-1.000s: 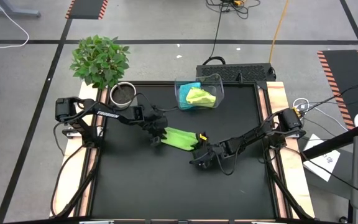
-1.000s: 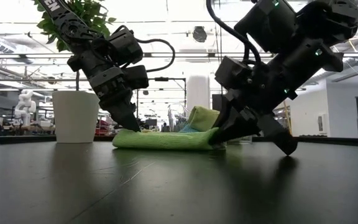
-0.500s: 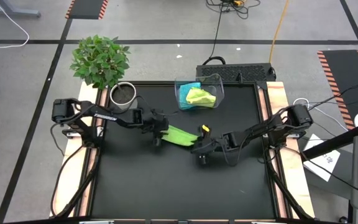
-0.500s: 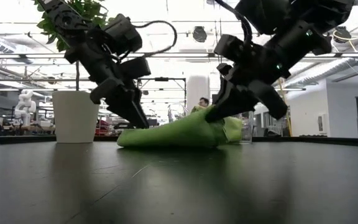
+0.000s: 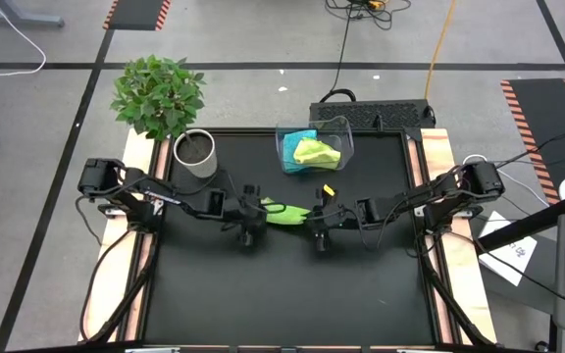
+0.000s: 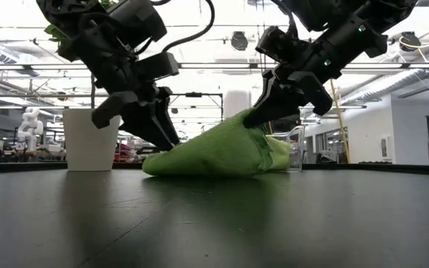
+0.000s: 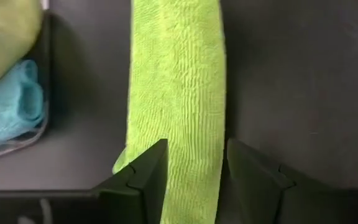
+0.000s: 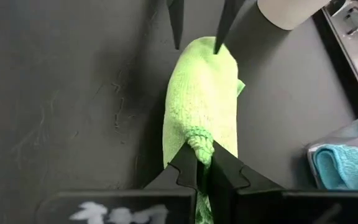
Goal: Fold microfiber towels
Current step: Put the green microfiber cloth into the transparent bin
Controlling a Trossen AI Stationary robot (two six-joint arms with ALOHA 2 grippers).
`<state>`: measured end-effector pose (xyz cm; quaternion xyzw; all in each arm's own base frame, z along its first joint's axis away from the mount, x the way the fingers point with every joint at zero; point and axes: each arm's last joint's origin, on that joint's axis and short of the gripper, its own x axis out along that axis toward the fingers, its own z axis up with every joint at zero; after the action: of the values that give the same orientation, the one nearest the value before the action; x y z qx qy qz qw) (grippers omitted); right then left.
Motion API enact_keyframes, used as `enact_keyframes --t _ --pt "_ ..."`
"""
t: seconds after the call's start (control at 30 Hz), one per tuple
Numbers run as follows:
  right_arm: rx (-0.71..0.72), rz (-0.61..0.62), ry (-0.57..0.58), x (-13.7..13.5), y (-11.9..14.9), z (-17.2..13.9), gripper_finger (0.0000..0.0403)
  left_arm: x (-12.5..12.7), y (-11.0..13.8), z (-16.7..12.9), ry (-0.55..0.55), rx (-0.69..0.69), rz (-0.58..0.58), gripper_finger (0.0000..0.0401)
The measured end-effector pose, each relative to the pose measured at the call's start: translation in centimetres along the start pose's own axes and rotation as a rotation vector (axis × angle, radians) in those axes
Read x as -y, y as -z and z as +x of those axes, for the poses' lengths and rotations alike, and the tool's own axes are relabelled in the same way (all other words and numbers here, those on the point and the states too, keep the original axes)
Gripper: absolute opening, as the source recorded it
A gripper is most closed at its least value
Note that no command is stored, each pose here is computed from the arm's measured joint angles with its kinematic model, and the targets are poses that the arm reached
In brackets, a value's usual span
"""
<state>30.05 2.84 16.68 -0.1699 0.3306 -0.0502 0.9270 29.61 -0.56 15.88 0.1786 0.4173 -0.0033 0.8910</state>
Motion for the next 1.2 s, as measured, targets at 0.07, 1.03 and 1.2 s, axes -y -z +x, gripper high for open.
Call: enact_keyframes --t 0.07,1.03,1.2 --pt "0.0 0.009 -0.005 0.1 0.0 0.0 0.0002 0.2 -0.2 -0.1 -0.035 -0.01 -0.007 0.0179" --pt "0.039 0.035 -0.037 0.0 -0.3 0.0 0.0004 0.3 1.4 4.4 -0.015 -0.072 -0.093 0.0255" --pt "0.035 0.035 -0.055 0.0 -0.3 0.0 0.0004 0.0 1.5 4.7 -0.021 -0.071 -0.059 0.0238"
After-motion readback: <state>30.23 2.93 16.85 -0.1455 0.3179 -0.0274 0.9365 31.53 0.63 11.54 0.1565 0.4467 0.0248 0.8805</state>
